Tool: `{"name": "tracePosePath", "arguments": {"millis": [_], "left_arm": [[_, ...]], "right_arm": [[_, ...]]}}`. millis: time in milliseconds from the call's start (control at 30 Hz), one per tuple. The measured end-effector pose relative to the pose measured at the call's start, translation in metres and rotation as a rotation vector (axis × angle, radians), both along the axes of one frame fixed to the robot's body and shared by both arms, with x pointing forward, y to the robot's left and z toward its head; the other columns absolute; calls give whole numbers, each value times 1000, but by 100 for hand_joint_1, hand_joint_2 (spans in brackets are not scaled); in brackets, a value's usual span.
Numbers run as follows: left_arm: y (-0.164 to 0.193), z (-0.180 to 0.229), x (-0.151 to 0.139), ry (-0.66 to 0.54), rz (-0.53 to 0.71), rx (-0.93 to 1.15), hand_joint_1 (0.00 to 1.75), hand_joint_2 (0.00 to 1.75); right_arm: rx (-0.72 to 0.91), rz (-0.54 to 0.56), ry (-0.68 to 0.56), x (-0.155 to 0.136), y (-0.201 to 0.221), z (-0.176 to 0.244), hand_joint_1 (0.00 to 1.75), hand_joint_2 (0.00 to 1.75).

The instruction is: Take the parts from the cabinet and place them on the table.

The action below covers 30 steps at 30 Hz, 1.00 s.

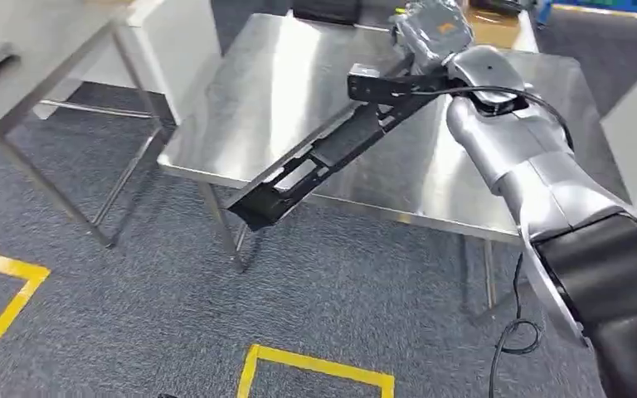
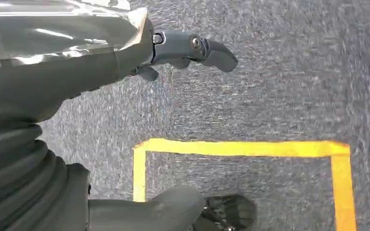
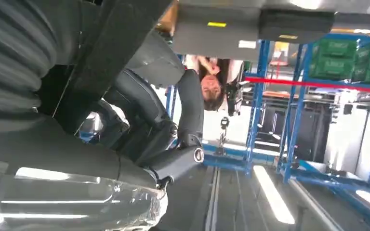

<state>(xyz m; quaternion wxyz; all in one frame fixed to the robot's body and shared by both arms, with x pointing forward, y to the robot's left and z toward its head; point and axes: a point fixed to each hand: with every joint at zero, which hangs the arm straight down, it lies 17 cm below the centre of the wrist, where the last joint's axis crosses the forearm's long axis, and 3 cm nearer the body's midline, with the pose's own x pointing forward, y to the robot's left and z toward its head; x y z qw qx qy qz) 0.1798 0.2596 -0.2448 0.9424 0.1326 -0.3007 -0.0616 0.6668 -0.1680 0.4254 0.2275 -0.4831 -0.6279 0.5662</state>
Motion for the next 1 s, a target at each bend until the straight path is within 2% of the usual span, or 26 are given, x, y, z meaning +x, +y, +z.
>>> {"name": "tracePosePath", "arguments": {"millis": [767,1000], "left_arm": [[-2,-5,-12,34,21,-30,0,175],[-2,-5,-12,34,14,-27,0,175]], "right_arm": [[-16,-37,-29,3,-5,4,169,175],[-21,-85,-65,5,-12,11,169,175]]}}
